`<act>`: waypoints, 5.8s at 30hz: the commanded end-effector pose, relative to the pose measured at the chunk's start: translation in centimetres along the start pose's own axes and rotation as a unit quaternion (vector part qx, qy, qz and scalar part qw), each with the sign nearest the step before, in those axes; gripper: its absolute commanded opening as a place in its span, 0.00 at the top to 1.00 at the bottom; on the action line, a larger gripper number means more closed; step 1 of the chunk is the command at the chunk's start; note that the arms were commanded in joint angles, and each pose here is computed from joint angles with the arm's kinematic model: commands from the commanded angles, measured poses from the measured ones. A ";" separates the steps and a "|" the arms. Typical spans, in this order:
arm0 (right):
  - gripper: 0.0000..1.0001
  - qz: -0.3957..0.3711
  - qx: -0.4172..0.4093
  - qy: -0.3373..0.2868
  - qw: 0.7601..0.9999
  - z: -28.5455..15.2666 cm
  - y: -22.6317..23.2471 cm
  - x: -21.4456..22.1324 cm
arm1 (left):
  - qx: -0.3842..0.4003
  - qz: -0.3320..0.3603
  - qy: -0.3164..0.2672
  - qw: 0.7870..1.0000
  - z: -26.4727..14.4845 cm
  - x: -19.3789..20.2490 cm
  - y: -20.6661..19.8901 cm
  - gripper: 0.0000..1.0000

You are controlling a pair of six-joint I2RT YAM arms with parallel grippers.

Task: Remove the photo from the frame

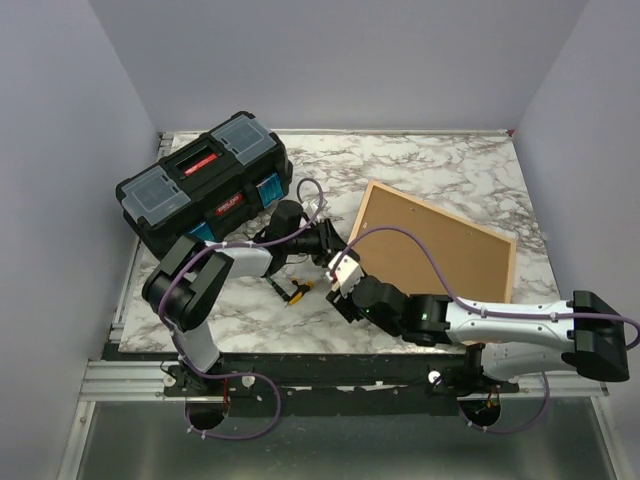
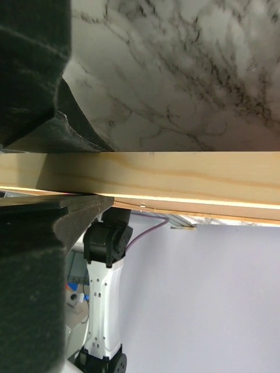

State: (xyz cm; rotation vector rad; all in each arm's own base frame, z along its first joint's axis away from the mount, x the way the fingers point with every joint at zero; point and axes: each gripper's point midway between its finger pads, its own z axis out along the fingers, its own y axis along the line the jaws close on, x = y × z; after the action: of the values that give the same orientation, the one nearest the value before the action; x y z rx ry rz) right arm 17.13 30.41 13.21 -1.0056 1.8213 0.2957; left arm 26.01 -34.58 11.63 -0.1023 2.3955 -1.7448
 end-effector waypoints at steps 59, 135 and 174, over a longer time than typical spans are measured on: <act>0.23 -0.169 0.382 0.062 0.906 2.5 -10.1 -0.2 | -0.165 0.019 -0.049 0.985 -11.3 -10.4 -3.9 1.00; 0.99 0.271 0.393 -0.319 0.819 -1.5 -24.3 -11.4 | -0.230 0.269 -0.407 0.842 -31.5 -6.4 -18.4 0.21; 0.99 0.623 0.235 -0.317 0.675 4.6 -32.0 14.5 | -0.217 0.257 -0.354 0.873 -26.3 -10.4 -13.2 0.22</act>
State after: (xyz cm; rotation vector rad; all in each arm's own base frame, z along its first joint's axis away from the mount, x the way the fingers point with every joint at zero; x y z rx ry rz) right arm 42.41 3.91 7.20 1.0258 1.3764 0.8168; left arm 30.04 -11.68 33.51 -0.1444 1.9530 -0.6985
